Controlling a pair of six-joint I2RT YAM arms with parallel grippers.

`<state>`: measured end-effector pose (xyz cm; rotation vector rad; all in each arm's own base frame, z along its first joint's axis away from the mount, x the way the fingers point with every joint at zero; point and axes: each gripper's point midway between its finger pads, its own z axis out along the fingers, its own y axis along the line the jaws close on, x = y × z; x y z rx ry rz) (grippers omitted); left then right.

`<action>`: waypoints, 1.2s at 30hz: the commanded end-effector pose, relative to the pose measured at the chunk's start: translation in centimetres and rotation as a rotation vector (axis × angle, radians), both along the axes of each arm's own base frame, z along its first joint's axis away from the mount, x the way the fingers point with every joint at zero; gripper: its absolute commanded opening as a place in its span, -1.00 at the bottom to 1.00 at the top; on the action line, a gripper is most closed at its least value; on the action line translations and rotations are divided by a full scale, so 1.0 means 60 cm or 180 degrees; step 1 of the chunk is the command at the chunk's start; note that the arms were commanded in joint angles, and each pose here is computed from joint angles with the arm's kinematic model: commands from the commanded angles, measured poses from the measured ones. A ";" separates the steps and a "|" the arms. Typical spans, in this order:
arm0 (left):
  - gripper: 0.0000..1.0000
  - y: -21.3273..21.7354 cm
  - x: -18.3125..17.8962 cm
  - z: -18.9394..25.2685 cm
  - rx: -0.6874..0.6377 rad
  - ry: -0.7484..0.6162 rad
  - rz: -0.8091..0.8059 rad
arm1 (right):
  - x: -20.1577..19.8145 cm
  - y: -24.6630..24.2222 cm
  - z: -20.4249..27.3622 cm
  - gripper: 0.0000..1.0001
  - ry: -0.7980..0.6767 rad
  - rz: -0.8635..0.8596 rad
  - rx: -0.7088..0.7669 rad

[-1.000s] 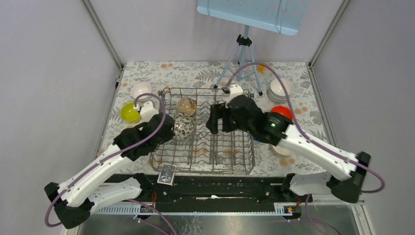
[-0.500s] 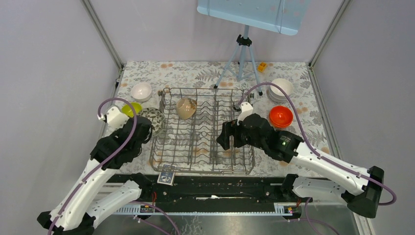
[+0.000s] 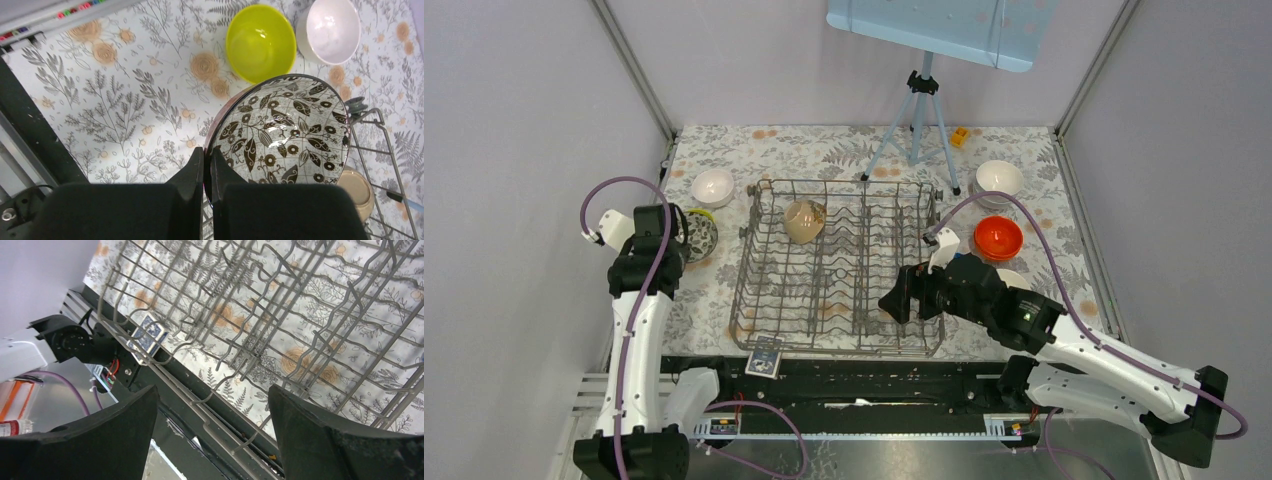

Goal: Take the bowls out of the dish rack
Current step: Place the bowl at the center of the board.

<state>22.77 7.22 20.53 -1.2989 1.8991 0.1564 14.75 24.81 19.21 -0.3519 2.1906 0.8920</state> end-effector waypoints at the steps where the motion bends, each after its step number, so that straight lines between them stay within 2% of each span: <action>1: -1.00 -0.005 0.024 0.016 -0.0208 -0.0330 -0.0047 | -0.001 -0.004 0.030 0.73 -0.0109 -0.0021 0.0207; 11: -1.00 0.030 -0.046 -0.076 -0.0376 -0.0198 0.0746 | -0.022 -0.007 0.011 0.72 0.0013 0.0127 0.0173; 18: -1.00 0.063 -0.046 -0.098 -0.0263 -0.0239 0.1109 | -0.027 -0.013 0.001 0.71 0.0046 0.0113 0.0181; 23: -1.00 0.063 -0.042 -0.147 -0.0474 -0.0201 0.1205 | -0.030 -0.018 -0.006 0.71 0.0084 0.0079 0.0177; 28: -1.00 0.060 -0.058 -0.202 -0.0617 0.0084 0.1313 | -0.030 -0.020 -0.011 0.70 0.0121 0.0032 0.0195; 36: -1.00 0.068 -0.064 -0.216 -0.0656 -0.0034 0.1461 | -0.030 -0.021 -0.024 0.70 0.0165 0.0000 0.0180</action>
